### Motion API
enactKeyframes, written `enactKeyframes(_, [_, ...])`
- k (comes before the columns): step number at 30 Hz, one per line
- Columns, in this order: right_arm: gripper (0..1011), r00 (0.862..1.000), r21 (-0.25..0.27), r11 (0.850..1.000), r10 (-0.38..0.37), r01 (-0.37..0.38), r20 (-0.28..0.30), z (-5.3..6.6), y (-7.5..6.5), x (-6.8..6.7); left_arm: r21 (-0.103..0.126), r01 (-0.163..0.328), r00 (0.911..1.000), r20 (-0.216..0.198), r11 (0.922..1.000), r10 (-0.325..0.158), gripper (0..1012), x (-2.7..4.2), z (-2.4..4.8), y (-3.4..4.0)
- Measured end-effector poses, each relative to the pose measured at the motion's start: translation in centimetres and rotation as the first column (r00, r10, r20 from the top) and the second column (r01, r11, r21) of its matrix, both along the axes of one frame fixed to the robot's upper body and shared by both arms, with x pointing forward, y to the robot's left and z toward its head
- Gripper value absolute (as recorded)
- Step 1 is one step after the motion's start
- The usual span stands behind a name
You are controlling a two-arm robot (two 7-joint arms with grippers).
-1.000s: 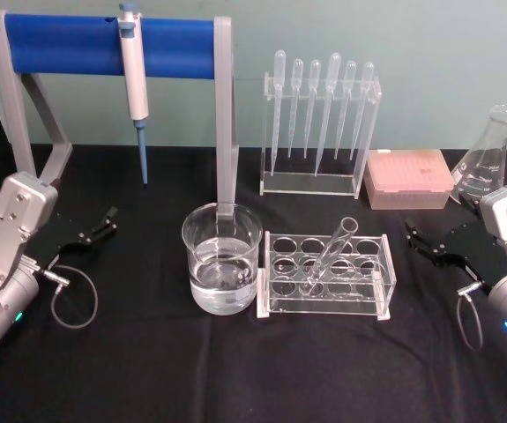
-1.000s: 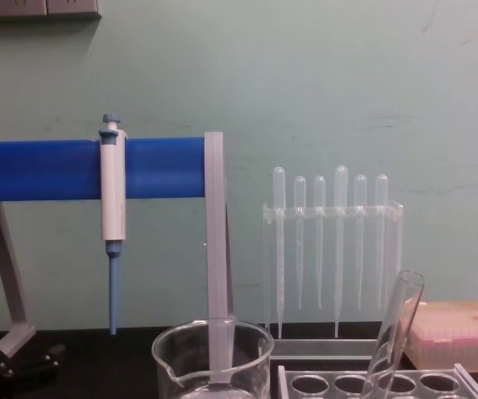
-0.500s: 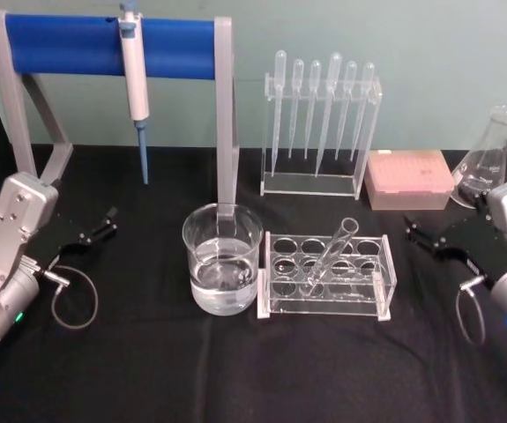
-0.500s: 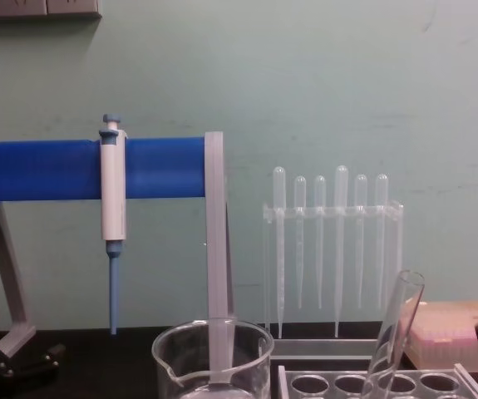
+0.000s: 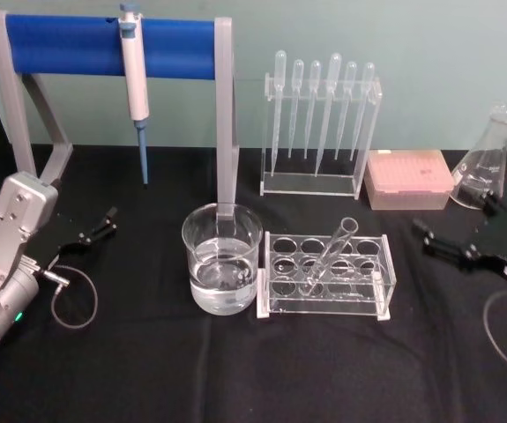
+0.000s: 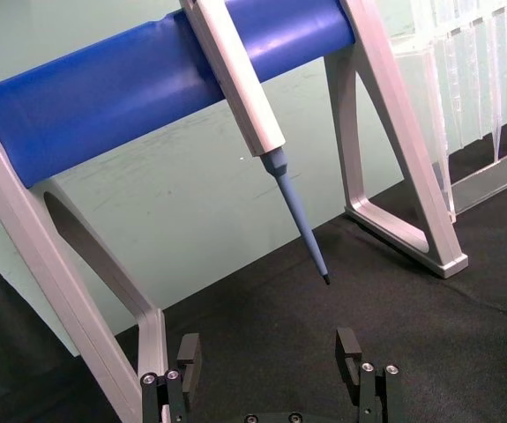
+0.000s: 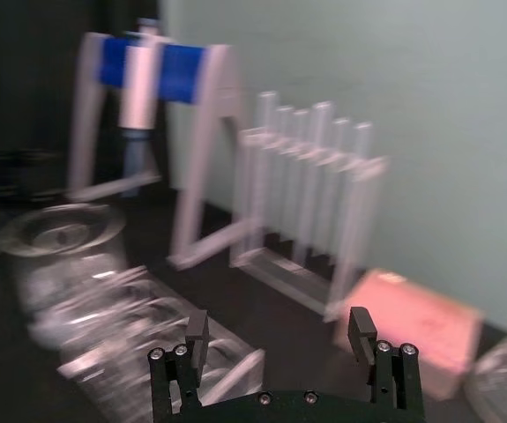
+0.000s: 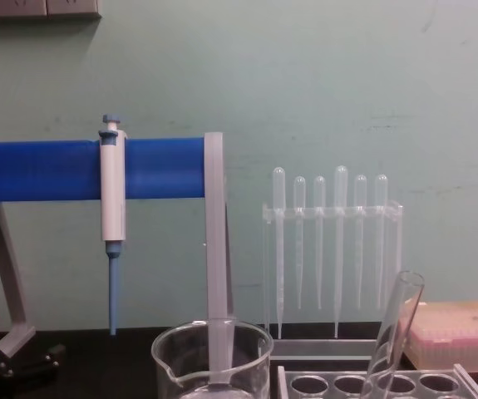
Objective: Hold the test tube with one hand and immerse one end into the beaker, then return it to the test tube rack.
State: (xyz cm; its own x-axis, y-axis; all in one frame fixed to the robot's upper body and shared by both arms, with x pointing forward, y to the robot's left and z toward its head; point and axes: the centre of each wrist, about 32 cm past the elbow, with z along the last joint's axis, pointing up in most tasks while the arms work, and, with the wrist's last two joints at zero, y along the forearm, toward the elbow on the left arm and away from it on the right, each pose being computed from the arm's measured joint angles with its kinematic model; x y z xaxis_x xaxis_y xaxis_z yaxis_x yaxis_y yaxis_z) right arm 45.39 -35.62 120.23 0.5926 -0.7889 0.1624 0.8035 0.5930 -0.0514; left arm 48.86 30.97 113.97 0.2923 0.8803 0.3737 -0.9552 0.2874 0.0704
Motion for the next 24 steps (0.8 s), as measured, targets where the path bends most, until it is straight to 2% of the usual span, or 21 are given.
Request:
enactKeyframes(2, [1003,0.996,0.021,0.996,0.086,-0.086,-0.038,0.1,-1.2,-0.6,0.000,0.000,1.0000,0.000,1.0000,0.000,1000,0.00,0.00,0.00])
enactKeyframes(3, [1003,0.996,0.021,0.996,0.086,-0.086,-0.038,0.1,-1.2,-0.6,0.000,0.000,1.0000,0.000,1.0000,0.000,1000,0.00,0.00,0.00])
enactKeyframes(5, [1003,0.979,0.036,0.981,0.191,-0.189,-0.069,-0.1,-2.3,-1.1,0.000,0.000,1.0000,0.000,1.0000,0.000,1000,0.00,0.00,0.00])
enactKeyframes(6, [1003,0.979,0.036,0.981,0.191,-0.189,-0.069,-0.1,-2.3,-1.1,0.000,0.000,1.0000,0.000,1.0000,0.000,1000,0.00,0.00,0.00])
enactKeyframes(9, [1003,0.955,0.058,0.959,0.283,-0.279,-0.090,-0.5,-3.1,-1.5,0.000,0.000,1.0000,0.000,1.0000,0.000,1000,0.00,0.00,0.00])
enactKeyframes(12, [1003,0.940,0.068,0.943,0.330,-0.325,-0.089,-0.8,-3.1,-1.7,0.000,0.000,1.0000,0.000,1.0000,0.000,1000,0.00,0.00,0.00])
enactKeyframes(13, [1003,0.932,0.074,0.935,0.352,-0.346,-0.085,-1.0,-3.0,-1.7,0.000,0.000,1.0000,0.000,1.0000,0.000,1000,0.00,0.00,0.00])
enactKeyframes(16, [1002,0.923,0.092,0.923,0.379,-0.373,-0.070,-1.4,-2.3,-1.6,0.000,0.000,1.0000,0.000,1.0000,0.000,1000,0.00,0.00,0.00])
enactKeyframes(19, [1003,0.918,0.102,0.917,0.392,-0.385,-0.061,-1.6,-1.2,-1.3,0.000,0.000,1.0000,0.000,1.0000,0.000,1000,0.00,0.00,0.00])
enactKeyframes(24, [1003,0.916,0.092,0.916,0.396,-0.390,-0.064,-1.6,0.6,-1.0,0.000,0.000,1.0000,0.000,1.0000,0.000,1000,0.00,0.00,0.00])
